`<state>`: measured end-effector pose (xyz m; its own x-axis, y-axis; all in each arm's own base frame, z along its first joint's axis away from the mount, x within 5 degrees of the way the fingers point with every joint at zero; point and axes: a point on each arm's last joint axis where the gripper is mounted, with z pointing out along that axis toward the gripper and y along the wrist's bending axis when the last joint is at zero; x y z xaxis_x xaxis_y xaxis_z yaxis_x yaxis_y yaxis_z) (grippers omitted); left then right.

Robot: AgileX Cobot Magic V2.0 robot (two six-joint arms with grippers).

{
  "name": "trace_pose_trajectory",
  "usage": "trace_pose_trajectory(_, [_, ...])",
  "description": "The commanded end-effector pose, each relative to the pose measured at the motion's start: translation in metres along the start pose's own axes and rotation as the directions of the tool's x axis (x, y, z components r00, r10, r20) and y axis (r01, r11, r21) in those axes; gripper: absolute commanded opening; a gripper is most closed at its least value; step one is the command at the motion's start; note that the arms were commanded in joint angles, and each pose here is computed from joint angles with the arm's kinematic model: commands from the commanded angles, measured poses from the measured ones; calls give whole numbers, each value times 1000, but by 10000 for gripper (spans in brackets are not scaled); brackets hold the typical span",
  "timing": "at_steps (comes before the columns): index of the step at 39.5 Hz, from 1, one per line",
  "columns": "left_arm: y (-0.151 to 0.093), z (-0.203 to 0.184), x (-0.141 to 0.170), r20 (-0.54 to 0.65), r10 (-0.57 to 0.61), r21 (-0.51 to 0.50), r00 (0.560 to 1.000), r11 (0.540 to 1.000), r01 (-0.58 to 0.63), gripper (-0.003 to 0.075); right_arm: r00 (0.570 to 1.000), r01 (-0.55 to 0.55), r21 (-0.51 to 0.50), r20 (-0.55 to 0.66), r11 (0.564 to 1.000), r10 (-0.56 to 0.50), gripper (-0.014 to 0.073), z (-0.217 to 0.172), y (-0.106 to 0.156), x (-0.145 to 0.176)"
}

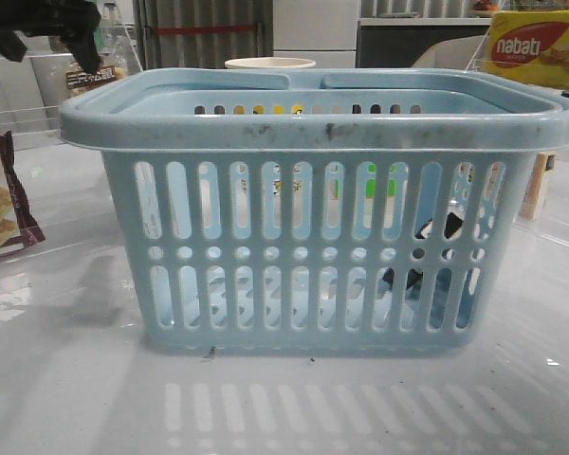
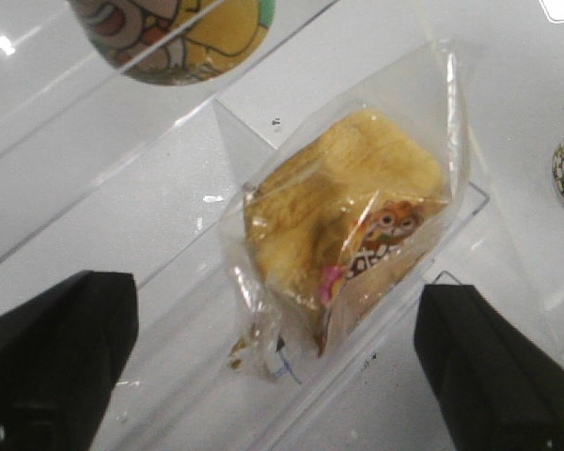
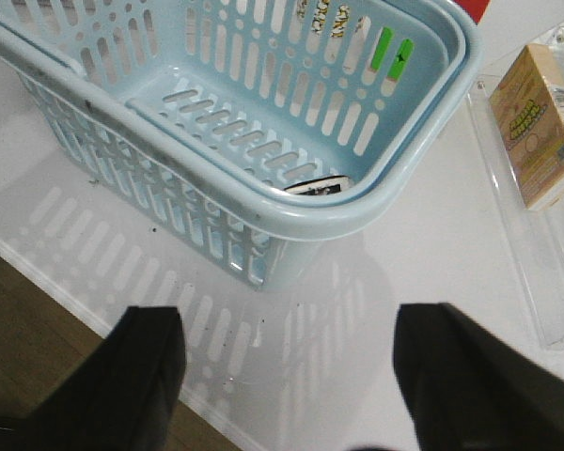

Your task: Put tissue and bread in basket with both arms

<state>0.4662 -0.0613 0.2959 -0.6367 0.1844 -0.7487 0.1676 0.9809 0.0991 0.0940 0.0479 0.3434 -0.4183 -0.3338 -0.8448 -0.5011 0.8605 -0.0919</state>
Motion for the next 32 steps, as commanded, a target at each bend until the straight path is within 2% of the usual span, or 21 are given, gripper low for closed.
trace_pose_trajectory(1, [3,-20,-30,149,-17,-6,989,1000,18,634,995,17,20,97,1000,-19,572,-6,-2,-13])
trace_pose_trajectory(10, [2,-11,-31,183,-16,-5,983,1000,17,617,995,17,20,97,1000,-19,572,-6,-2,-13])
trace_pose_trajectory(22, [2,-12,-31,181,-16,-5,983,1000,17,298,995,17,20,97,1000,-19,572,-6,-2,-13])
trace_pose_trajectory(32, [0,-52,-50,213,-13,-2,977,1000,13,131,995,17,20,97,1000,-19,572,-6,-2,-13])
